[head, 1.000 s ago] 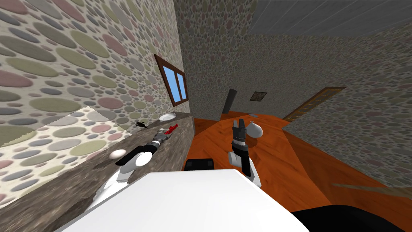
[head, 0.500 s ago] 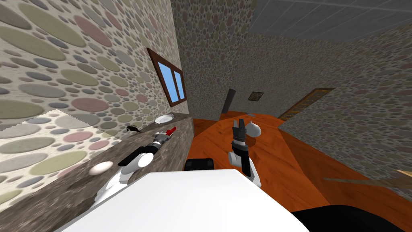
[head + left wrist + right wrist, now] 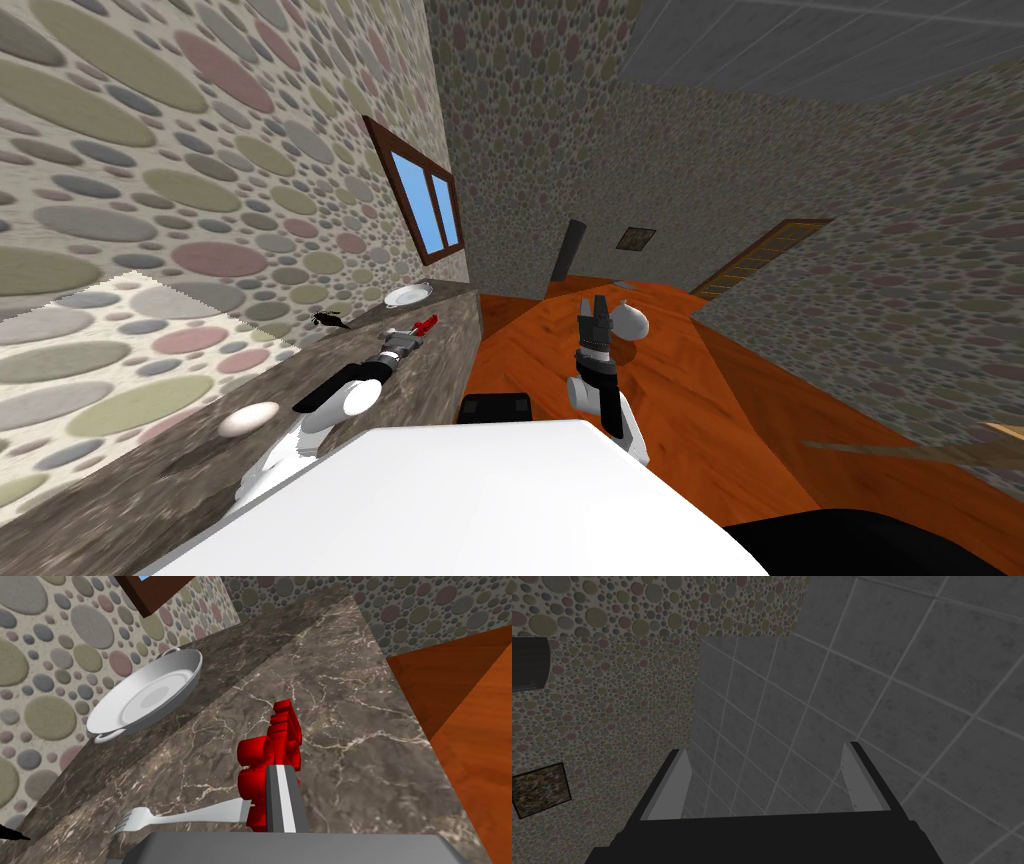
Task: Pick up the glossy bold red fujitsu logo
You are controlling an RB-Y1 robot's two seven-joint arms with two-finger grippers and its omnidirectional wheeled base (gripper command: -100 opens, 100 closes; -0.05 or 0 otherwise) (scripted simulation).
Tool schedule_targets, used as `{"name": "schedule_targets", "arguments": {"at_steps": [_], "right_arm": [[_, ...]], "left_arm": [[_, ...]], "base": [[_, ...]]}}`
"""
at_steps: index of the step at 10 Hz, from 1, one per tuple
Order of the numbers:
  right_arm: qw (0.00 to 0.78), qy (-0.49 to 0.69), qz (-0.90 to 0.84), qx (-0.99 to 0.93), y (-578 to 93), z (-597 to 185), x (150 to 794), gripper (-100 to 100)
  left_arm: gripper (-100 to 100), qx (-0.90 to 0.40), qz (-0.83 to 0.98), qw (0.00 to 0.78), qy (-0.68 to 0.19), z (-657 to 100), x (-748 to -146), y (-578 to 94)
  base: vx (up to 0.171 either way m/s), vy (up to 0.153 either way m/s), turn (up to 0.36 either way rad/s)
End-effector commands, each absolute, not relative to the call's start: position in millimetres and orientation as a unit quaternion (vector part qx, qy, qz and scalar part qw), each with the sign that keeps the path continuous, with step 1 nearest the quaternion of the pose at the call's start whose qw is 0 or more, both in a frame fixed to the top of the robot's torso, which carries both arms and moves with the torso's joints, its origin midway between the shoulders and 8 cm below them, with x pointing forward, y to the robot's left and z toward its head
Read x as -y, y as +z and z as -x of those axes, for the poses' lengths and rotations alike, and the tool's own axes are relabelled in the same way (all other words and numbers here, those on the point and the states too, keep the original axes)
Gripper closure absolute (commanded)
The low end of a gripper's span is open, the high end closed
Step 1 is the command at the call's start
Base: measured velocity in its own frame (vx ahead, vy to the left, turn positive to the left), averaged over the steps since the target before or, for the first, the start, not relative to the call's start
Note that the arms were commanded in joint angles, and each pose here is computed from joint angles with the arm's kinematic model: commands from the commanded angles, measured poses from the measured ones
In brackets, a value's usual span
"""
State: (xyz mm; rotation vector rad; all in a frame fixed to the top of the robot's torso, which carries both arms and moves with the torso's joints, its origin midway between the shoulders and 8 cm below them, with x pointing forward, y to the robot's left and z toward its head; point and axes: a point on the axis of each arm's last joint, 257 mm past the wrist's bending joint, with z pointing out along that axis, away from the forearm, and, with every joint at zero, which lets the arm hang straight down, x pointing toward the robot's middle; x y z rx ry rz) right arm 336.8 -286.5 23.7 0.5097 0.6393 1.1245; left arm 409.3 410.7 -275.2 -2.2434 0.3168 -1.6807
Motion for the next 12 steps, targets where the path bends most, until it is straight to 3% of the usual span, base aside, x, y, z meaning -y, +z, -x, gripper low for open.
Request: {"name": "schedule_targets", "arguments": {"at_steps": [1,3,12], "right_arm": [[0.768,0.518,-0.235,-0.295,24,-337,286,0],[0.768,0.518,-0.235,-0.295,24,-337,286,0],[0.768,0.518,-0.235,-0.295,24,-337,286,0]], "left_arm": [[100,-0.111,0.785,0.16,-0.588,-409,-411,-275],[-100,-0.106,0.79,0.16,-0.582,-402,-425,-269],[-100,-0.082,0.844,0.108,-0.518,-350,-450,-277]], "base": [[0.0,0.0,0.0],[0.021,-0.003,-0.002],[0.066,-0.011,-0.019]]}}
